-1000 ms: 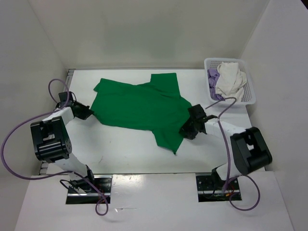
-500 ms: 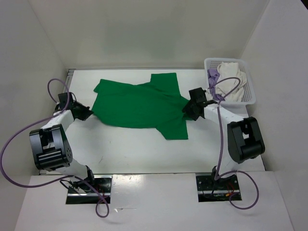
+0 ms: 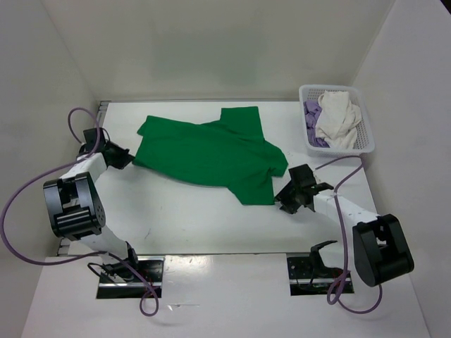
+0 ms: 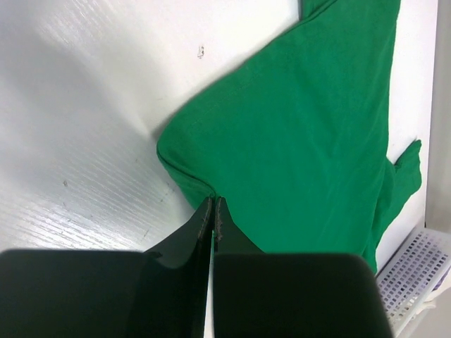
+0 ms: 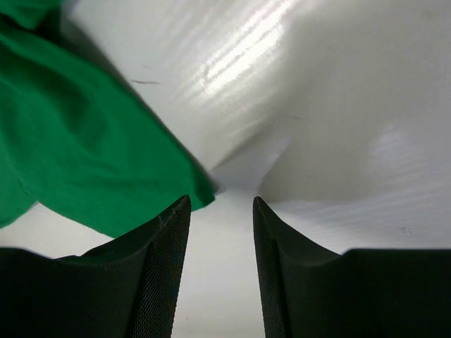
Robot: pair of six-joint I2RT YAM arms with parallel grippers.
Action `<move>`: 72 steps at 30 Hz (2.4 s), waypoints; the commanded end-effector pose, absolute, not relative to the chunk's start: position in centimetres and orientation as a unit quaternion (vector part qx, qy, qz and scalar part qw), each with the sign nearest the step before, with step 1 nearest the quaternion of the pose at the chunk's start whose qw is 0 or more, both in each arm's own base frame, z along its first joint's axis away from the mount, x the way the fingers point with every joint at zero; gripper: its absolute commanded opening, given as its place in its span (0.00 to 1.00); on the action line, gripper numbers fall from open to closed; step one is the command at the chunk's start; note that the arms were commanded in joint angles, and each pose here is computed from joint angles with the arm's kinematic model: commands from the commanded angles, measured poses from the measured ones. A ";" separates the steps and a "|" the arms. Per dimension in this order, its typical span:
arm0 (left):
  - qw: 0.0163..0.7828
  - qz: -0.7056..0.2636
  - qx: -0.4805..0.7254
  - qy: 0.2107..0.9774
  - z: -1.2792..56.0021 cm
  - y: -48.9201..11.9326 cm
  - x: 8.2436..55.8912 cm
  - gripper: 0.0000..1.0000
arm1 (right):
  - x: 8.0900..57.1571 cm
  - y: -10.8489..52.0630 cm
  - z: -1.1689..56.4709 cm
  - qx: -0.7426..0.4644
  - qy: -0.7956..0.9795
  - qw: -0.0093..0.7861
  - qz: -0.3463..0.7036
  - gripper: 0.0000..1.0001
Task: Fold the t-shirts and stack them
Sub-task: Flatten out the tshirt
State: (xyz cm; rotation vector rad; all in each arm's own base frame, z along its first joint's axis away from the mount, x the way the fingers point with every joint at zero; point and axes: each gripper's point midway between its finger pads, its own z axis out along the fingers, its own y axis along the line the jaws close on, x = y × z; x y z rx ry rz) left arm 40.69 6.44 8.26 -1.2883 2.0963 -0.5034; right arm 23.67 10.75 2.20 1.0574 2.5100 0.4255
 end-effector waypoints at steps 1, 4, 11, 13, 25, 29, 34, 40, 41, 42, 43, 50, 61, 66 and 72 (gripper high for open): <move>0.316 -0.200 -0.472 0.798 8.1 5.7 41.2 0.00 | 24.0 11.8 1.9 0.383 0.888 0.181 0.177 0.46; 0.314 -0.203 -0.464 0.803 8.1 4.9 41.3 0.00 | 24.5 12.1 1.3 0.373 0.895 0.173 0.173 0.46; 0.315 -0.204 -0.464 0.803 8.2 4.8 40.9 0.00 | 24.5 12.3 1.0 0.375 0.892 0.174 0.181 0.36; 0.319 -0.205 -0.462 0.802 8.6 4.8 40.9 0.00 | 24.4 12.0 1.4 0.376 0.891 0.180 0.178 0.33; 0.323 -0.205 -0.461 0.801 8.9 4.5 40.0 0.00 | 25.0 12.1 1.9 0.372 0.892 0.184 0.178 0.24; 0.326 -0.208 -0.463 0.797 9.3 4.5 40.0 0.00 | 24.9 12.1 1.7 0.373 0.893 0.180 0.175 0.28; 0.323 -0.213 -0.465 0.796 8.8 4.3 39.8 0.00 | 24.6 12.2 1.2 0.365 0.899 0.171 0.171 0.10; 0.333 -0.212 -0.421 0.817 10.2 1.4 39.5 0.00 | 27.7 12.3 7.4 0.349 0.889 0.231 0.189 0.00; 0.355 -0.214 -0.405 0.815 12.5 1.1 40.0 0.00 | 28.7 12.2 10.2 0.342 0.884 0.255 0.192 0.00; 0.355 -0.217 -0.397 0.818 12.9 0.3 39.8 0.00 | 28.1 12.0 10.5 0.339 0.886 0.253 0.189 0.00; 0.374 -0.219 -0.381 0.817 14.8 0.0 40.3 0.00 | 29.6 12.1 14.8 0.331 0.870 0.298 0.209 0.00; 0.478 -0.266 -0.315 0.775 30.4 0.3 39.7 0.00 | 30.2 10.1 30.9 0.281 0.838 0.418 0.208 0.00; 0.626 -0.268 -0.266 0.682 50.5 2.0 36.9 0.00 | 26.4 6.4 59.3 0.217 0.662 0.666 0.265 0.00; 0.649 -0.250 -0.263 0.669 52.3 2.9 37.7 0.00 | 28.4 7.6 61.9 0.198 0.638 0.688 0.283 0.00; 0.604 -0.240 -0.293 0.702 44.9 4.5 42.5 0.00 | 40.1 10.0 55.2 0.175 0.702 0.641 0.256 0.00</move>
